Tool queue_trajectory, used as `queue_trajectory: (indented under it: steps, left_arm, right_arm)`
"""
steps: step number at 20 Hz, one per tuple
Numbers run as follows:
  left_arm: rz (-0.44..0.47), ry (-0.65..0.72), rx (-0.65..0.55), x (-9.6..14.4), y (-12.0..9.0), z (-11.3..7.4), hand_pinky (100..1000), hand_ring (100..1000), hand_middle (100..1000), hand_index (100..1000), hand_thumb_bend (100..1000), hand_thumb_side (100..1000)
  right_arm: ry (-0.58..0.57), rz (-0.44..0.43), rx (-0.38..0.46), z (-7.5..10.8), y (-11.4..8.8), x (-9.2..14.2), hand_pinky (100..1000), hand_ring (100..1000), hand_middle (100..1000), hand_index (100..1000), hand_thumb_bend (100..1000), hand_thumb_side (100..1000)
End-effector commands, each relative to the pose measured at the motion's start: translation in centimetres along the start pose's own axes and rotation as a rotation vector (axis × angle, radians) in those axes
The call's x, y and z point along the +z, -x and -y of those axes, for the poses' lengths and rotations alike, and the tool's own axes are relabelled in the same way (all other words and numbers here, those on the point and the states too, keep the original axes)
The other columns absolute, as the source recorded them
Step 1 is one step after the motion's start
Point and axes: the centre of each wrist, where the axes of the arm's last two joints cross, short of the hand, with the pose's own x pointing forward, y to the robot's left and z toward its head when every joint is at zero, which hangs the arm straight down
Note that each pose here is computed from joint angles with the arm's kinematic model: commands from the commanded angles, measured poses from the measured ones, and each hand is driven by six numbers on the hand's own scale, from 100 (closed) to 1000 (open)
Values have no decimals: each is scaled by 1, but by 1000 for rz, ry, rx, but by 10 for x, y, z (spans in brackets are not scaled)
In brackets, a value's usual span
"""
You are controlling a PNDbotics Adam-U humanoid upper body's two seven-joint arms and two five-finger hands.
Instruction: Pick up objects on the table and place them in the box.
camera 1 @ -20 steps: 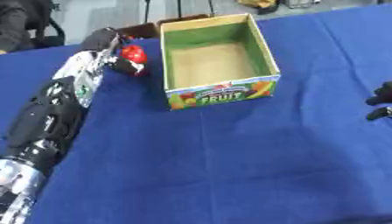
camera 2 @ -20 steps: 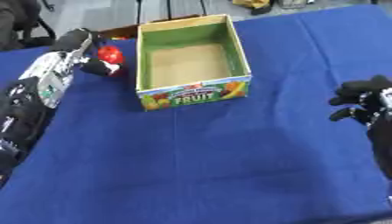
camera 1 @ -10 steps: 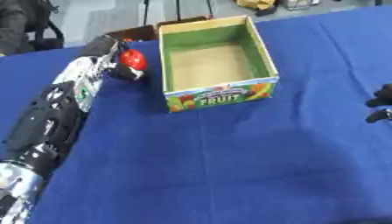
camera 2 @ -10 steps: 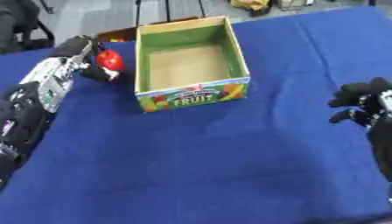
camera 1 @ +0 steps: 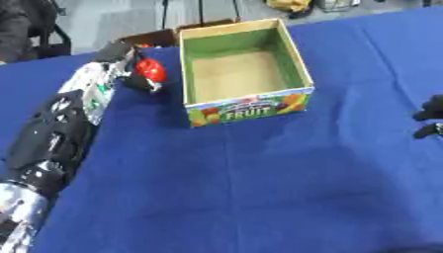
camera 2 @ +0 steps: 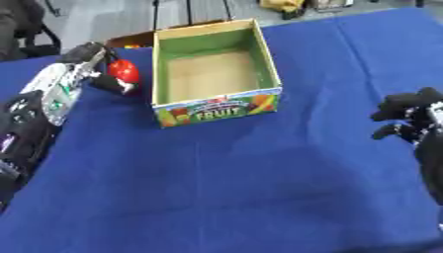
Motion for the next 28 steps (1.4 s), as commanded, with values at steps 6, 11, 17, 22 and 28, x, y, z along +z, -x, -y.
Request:
queue_trajectory:
  steps: [6,11,17,22,28]
  left_arm:
    - [-2,95,-13,-1,0,20,445,436,506,697,470,371]
    - [4,47,-19,0,-2,17,306,306,355,526,411,309]
    - [35,-40,1,4,-5,-7,274,267,311,514,379,313]
    - [78,-115,26,13,-8,-49,273,258,299,506,313,395]
    - [173,-229,30,29,-28,-90,270,250,289,498,369,349]
  right_arm:
    - [-3,28,19,4,-8,-2,484,629,594,678,100,847]
    - [0,27,18,4,-8,-2,484,631,594,678,100,846]
    - [7,22,18,5,-7,-1,484,633,594,677,100,843]
    - [12,14,21,6,-5,1,484,634,594,677,100,842]
    - [12,8,22,6,-4,3,484,636,593,677,100,840]
